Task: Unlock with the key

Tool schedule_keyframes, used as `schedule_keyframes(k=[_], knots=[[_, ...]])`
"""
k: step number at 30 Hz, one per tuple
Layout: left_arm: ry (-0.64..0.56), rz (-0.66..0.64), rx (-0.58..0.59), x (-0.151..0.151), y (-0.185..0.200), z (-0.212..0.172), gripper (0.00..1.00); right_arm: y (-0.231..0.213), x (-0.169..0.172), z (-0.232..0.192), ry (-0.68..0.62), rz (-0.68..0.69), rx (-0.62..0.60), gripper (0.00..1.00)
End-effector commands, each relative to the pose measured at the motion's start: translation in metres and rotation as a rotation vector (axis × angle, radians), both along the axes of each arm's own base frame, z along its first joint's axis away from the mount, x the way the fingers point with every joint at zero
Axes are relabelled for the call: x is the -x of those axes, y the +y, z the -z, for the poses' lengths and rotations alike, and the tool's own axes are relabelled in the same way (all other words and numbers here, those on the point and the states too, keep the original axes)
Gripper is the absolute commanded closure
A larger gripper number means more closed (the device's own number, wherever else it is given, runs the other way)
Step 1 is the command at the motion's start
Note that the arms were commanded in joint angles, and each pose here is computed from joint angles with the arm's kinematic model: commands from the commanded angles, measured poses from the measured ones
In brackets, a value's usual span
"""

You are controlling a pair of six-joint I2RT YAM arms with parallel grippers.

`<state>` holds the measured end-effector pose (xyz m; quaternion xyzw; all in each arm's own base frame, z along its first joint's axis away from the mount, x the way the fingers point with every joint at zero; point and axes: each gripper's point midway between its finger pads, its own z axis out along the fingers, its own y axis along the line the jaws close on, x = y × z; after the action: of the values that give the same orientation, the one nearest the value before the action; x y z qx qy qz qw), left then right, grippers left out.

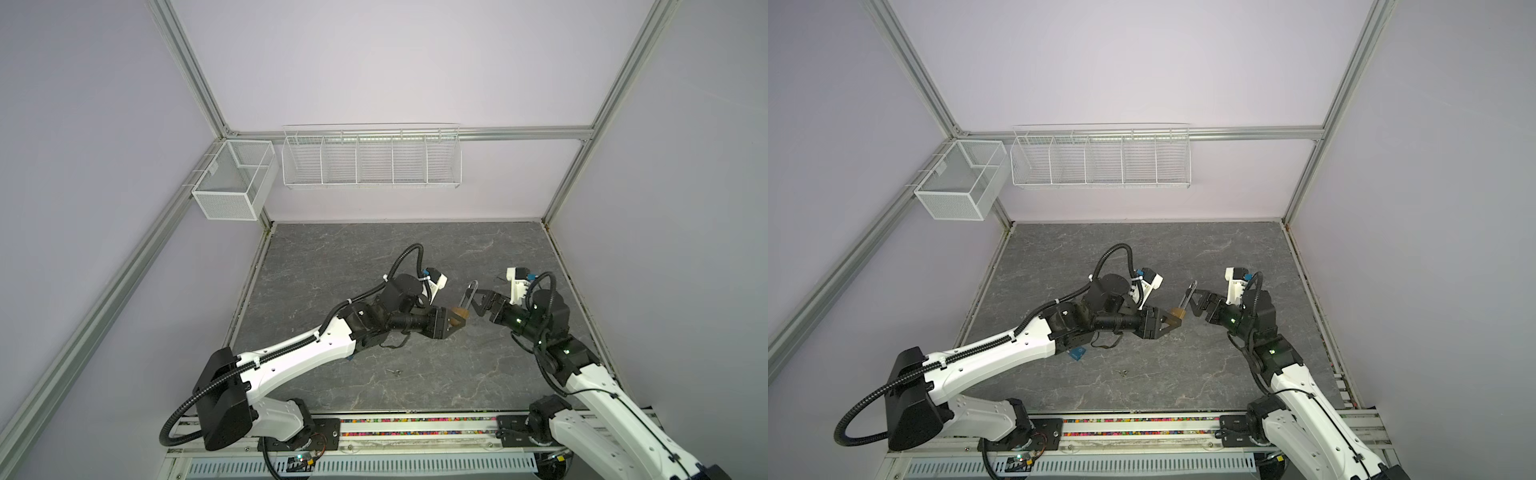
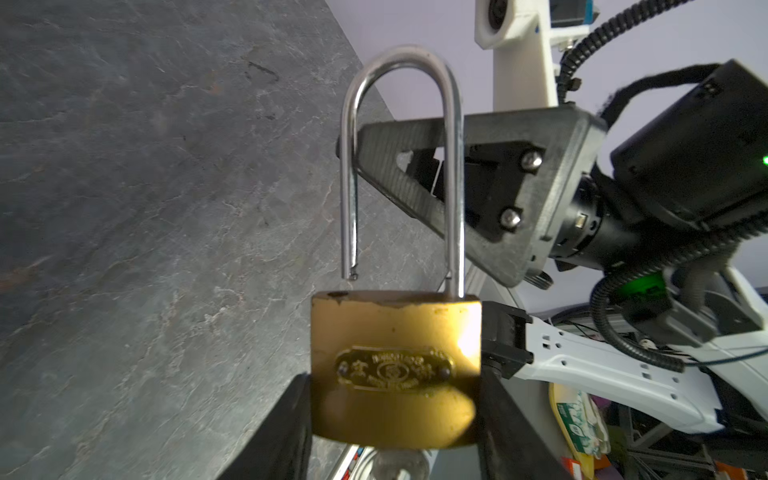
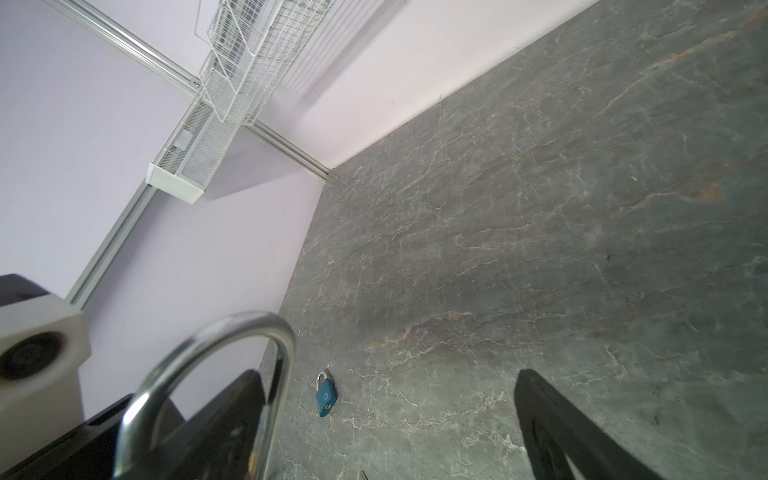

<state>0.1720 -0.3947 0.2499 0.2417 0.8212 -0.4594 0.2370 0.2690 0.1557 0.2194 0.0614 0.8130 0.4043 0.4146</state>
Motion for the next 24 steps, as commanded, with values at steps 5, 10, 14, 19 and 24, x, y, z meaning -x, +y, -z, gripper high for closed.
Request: schedule_keyframes(k=[5, 10, 14, 19, 24], knots=[[-0.146, -0.048, 0.007, -0.013, -0.008, -0.040, 1.00, -0.013, 0.002, 0.020, 0.091, 0.039, 0.121, 0.02], [-0.136, -0.038, 0.018, -0.012, -0.011, -0.039, 1.00, 0.005, 0.006, -0.004, -0.032, -0.041, -0.005, 0.01], [-0.133, -0.036, 0.038, -0.011, -0.010, -0.041, 1.00, 0.005, 0.013, -0.020, -0.114, -0.045, -0.075, 0.01], [-0.124, 0.006, 0.077, -0.003, -0.013, -0.045, 1.00, 0.009, 0.016, -0.028, -0.155, -0.071, -0.131, 0.02], [-0.116, 0.061, 0.142, 0.007, -0.018, -0.054, 1.00, 0.014, 0.009, -0.027, -0.149, -0.078, -0.164, 0.03]])
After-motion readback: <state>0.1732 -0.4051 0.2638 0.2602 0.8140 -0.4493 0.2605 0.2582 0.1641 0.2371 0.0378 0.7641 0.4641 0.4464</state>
